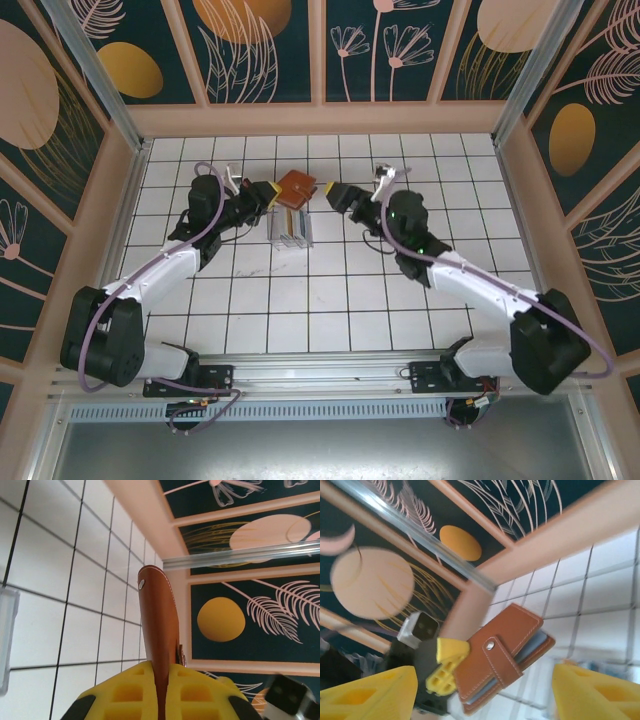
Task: Put the credit cards into the card holder
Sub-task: Pass the card holder.
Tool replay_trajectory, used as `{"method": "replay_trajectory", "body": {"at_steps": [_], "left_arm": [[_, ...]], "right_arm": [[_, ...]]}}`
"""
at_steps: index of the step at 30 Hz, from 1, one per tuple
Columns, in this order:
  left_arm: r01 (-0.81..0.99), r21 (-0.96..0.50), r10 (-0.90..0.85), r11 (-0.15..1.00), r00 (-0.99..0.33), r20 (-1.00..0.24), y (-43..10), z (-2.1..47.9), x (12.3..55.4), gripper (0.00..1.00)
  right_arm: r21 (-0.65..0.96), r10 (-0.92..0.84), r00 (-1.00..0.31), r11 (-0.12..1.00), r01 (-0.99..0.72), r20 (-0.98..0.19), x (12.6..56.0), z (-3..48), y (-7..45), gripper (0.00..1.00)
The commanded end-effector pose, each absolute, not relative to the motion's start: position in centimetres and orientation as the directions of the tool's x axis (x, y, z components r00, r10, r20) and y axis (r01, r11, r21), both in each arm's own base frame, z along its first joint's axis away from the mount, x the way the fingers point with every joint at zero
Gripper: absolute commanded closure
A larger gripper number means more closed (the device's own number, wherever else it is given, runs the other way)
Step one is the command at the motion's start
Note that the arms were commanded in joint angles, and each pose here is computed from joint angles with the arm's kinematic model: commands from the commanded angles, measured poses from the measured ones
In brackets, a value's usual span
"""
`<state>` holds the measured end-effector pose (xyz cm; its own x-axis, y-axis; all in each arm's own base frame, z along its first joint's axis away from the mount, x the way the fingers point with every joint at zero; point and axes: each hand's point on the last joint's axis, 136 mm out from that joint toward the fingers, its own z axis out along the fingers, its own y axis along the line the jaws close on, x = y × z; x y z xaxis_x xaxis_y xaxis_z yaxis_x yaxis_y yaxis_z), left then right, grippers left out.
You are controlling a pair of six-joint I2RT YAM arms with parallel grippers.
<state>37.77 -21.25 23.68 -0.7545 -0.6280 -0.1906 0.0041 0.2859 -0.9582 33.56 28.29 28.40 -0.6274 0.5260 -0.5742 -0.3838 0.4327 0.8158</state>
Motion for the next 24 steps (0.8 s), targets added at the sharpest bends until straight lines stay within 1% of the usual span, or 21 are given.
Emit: {"method": "replay_trajectory", "body": {"at_steps": [1,2,4,7,10,13,15,16,18,19,20,22,23,24], "left_arm": [[0.161,-0.945,-0.639,0.285,-0.703,-0.312,-21.2,27.2,38.1,1.0],[0.166,-0.944,-0.644,0.285,-0.697,-0.317,-21.2,27.4,38.1,1.0],[0.141,-0.951,-0.655,0.275,-0.697,-0.293,-21.1,27.1,38.1,1.0],[0.134,-0.967,-0.643,0.215,-0.726,-0.244,-21.7,27.2,37.6,1.0],[0.122,-0.975,-0.657,0.186,-0.722,-0.216,-21.4,26.8,37.3,1.0],[0.126,-0.966,-0.638,0.224,-0.731,-0.243,-21.6,26.4,37.1,1.0],[0.127,-0.962,-0.622,0.241,-0.741,-0.254,-21.7,26.2,37.0,1.0],[0.126,-0.962,-0.623,0.242,-0.74,-0.254,-21.7,26.1,36.9,1.0],[0.127,-0.962,-0.622,0.24,-0.741,-0.253,-21.6,26.2,36.8,1.0],[0.139,-0.961,-0.615,0.24,-0.744,-0.261,-21.7,26.4,36.6,0.97],[0.145,-0.959,-0.609,0.245,-0.747,-0.268,-21.8,26.6,36.5,0.88],[0.179,-0.947,-0.578,0.269,-0.756,-0.307,-22.0,26.9,36.0,0.53],[0.224,-0.931,-0.546,0.289,-0.76,-0.353,-22.3,27.2,35.7,0.44],[0.249,-0.917,-0.523,0.311,-0.761,-0.384,-22.4,27.4,35.6,0.4]], "right_arm": [[0.982,0.472,-0.867,0.17,-0.087,-0.159,32.9,27.1,31.3,0.25],[0.989,0.455,-0.882,0.129,-0.077,-0.128,33.0,27.2,32.0,0.24],[0.996,0.433,-0.899,0.081,-0.041,-0.072,33.5,26.9,32.9,0.21],[1.0,0.42,-0.907,0.021,-0.019,-0.026,34.3,26.9,33.9,0.2],[1.0,0.393,-0.919,-0.02,-0.011,-0.002,35.1,27.2,34.9,0.21],[0.999,0.39,-0.921,-0.021,-0.027,-0.016,35.8,27.2,35.5,0.25],[0.999,0.389,-0.921,-0.023,-0.027,-0.015,36.3,27.2,35.6,0.31],[0.999,0.385,-0.923,-0.034,-0.031,-0.015,36.4,27.4,35.7,0.36],[0.998,0.381,-0.924,-0.044,-0.042,-0.022,36.6,27.4,35.8,0.55],[0.998,0.379,-0.925,-0.038,-0.048,-0.031,36.6,27.2,35.9,0.63],[0.998,0.377,-0.925,-0.024,-0.061,-0.047,36.7,26.9,35.9,0.75],[0.994,0.362,-0.926,0.007,-0.111,-0.106,36.7,26.7,35.9,0.92],[0.989,0.352,-0.924,0.043,-0.144,-0.15,36.8,26.3,35.7,1.0],[0.979,0.34,-0.918,0.088,-0.186,-0.205,36.7,26.0,35.5,1.0]]}}
